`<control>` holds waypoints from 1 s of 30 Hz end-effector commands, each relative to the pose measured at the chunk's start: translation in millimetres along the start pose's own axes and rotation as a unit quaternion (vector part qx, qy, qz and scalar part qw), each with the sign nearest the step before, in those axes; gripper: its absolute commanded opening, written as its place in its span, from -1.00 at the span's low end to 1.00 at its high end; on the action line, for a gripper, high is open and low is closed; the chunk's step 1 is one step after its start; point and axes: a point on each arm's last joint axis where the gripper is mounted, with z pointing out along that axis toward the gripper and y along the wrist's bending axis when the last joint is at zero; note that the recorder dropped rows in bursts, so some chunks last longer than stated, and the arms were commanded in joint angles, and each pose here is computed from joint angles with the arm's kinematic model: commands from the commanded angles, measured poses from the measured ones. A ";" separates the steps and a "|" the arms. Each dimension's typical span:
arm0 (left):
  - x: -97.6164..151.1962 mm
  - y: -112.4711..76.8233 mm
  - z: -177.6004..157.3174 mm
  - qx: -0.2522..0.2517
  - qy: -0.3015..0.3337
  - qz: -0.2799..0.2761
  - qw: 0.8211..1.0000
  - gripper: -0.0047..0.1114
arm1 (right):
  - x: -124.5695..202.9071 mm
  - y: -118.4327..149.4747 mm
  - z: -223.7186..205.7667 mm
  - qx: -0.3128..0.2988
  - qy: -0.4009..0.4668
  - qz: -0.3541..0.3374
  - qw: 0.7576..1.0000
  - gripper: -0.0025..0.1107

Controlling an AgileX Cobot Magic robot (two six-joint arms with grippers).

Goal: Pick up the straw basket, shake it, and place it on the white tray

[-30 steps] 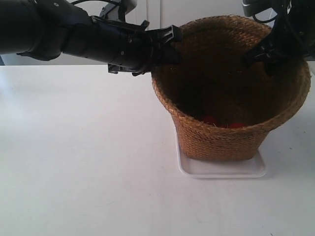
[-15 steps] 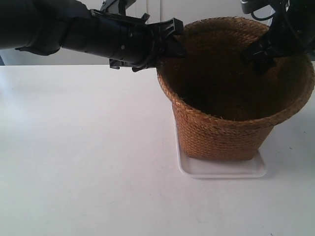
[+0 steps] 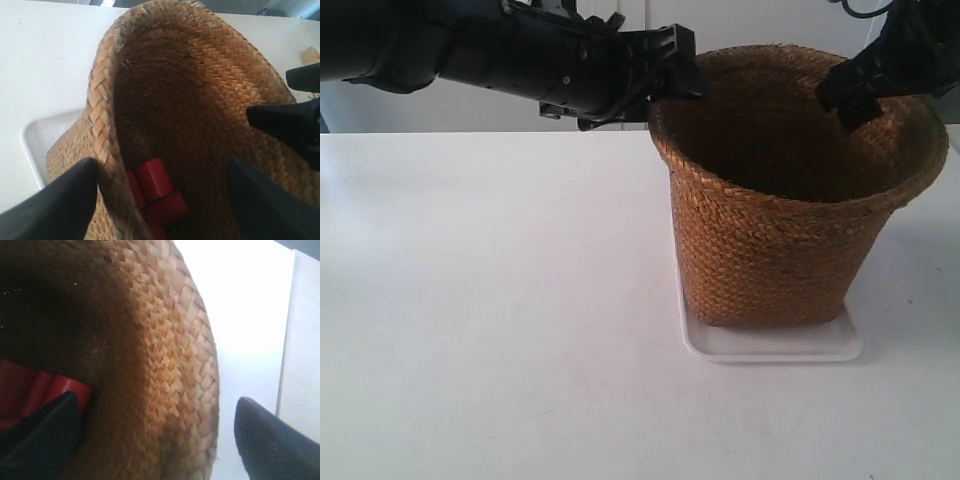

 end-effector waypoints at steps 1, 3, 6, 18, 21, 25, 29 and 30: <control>-6.3 -11.0 -11.4 0.011 -0.016 0.006 1.000 0.38 | -1.7 -7.3 -19.7 0.010 -0.040 0.007 0.999 0.43; -6.1 -10.7 -11.3 0.010 -0.015 0.009 1.000 0.38 | -2.0 -8.9 -25.8 0.011 -0.052 0.009 0.999 0.43; -5.7 -11.5 -12.0 0.012 -0.012 0.010 1.000 0.38 | -1.4 -10.6 -32.4 0.012 -0.061 0.011 0.998 0.43; -27.1 -14.6 -66.8 -0.008 -0.032 0.081 0.996 -0.45 | 8.1 -14.9 -91.1 -0.037 -0.138 0.061 0.988 0.01; -33.6 -21.5 -104.8 -0.034 -0.039 0.143 0.988 -0.91 | 9.7 -13.0 -126.7 -0.084 -0.220 0.070 0.969 -0.80; -43.5 -30.0 -149.2 -0.041 -0.082 0.150 0.984 -0.91 | 18.6 -17.0 -153.7 -0.091 -0.260 0.076 0.958 -0.96; -36.0 -41.5 -192.9 -0.057 -0.094 0.187 0.976 -0.91 | 31.6 -13.3 -180.2 -0.136 -0.293 0.083 0.943 -0.96; -31.0 -45.1 -202.8 -0.062 -0.094 0.201 0.973 -0.91 | 36.8 -11.6 -188.8 -0.152 -0.310 0.085 0.935 -0.96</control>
